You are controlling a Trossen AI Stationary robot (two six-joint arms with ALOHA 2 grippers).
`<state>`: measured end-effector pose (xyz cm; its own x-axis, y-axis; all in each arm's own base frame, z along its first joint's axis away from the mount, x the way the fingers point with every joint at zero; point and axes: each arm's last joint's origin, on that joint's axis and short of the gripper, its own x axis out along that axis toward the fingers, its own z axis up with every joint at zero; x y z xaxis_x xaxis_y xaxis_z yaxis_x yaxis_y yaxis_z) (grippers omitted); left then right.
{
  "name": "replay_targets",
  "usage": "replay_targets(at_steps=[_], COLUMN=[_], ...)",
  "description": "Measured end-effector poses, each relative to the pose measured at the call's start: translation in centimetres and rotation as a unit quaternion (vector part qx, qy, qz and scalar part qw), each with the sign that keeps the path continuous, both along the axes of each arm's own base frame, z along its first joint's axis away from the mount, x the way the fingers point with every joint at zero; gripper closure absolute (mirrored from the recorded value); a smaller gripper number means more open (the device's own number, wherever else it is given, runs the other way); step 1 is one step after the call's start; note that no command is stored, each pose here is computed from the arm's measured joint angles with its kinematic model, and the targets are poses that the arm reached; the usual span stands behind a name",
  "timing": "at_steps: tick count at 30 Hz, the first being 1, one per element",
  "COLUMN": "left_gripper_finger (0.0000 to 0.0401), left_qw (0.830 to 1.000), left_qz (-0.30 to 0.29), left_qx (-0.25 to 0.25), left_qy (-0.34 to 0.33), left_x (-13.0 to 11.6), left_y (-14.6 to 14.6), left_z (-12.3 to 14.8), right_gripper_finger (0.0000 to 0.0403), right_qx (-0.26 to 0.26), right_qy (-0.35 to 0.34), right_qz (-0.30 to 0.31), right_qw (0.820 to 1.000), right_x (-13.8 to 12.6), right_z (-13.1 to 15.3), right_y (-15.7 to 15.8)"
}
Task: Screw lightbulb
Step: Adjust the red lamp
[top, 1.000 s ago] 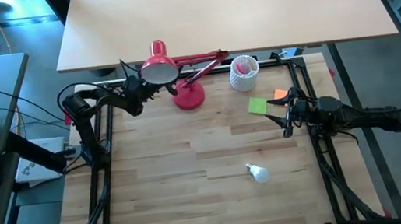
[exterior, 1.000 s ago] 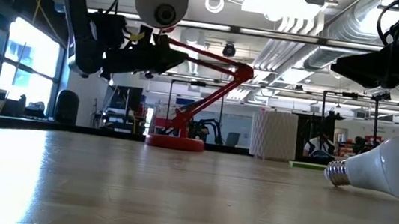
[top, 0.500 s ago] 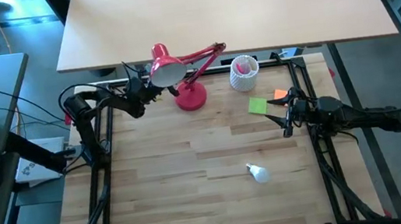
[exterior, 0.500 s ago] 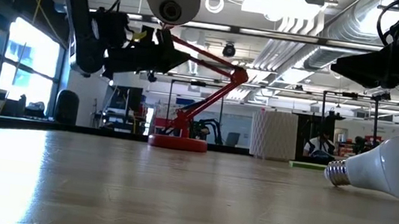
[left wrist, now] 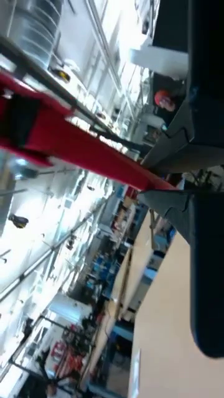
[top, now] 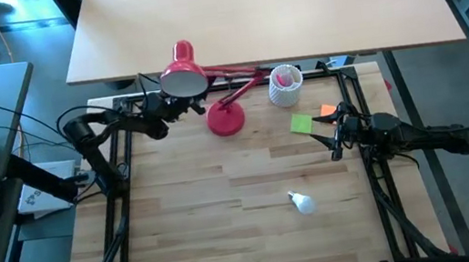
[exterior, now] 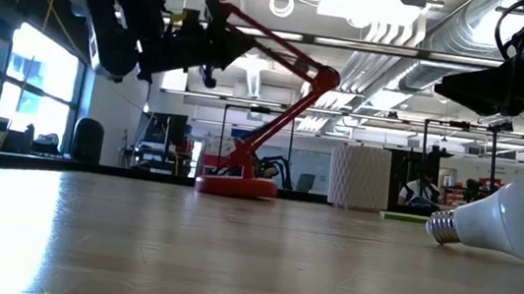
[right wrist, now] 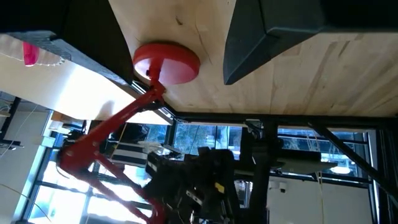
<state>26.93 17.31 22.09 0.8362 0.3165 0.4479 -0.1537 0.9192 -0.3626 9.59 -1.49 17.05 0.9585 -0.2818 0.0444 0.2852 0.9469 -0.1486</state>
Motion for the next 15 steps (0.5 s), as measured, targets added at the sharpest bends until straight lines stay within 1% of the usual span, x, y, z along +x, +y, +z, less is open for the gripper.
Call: replay_targets(at_steps=[4,10,12,15], left_gripper_finger=[0.0387,0.0386,0.0378,0.0353], left_qw=[1.000,0.999,0.999,0.998], left_qz=[-0.003,0.022,0.026,0.031], left_qx=[0.005,0.007,0.003,0.000], left_qy=[0.014,0.041,0.043,0.049], left_x=[0.07,0.28,0.27,0.20], left_y=[-0.60,-0.94,-0.87,-0.56], left_z=[0.78,0.89,0.82,0.66], right_gripper_finger=[0.0156,0.0156,0.0156,0.0156], right_qx=[0.000,0.000,0.000,0.000], right_qy=[0.000,0.000,0.000,0.000], right_qz=[0.000,0.000,0.000,0.000], right_qw=[1.000,1.000,1.000,1.000], right_x=[0.00,0.00,0.00,0.00], right_z=[0.00,0.00,0.00,0.00], right_y=[0.00,0.00,0.00,0.00])
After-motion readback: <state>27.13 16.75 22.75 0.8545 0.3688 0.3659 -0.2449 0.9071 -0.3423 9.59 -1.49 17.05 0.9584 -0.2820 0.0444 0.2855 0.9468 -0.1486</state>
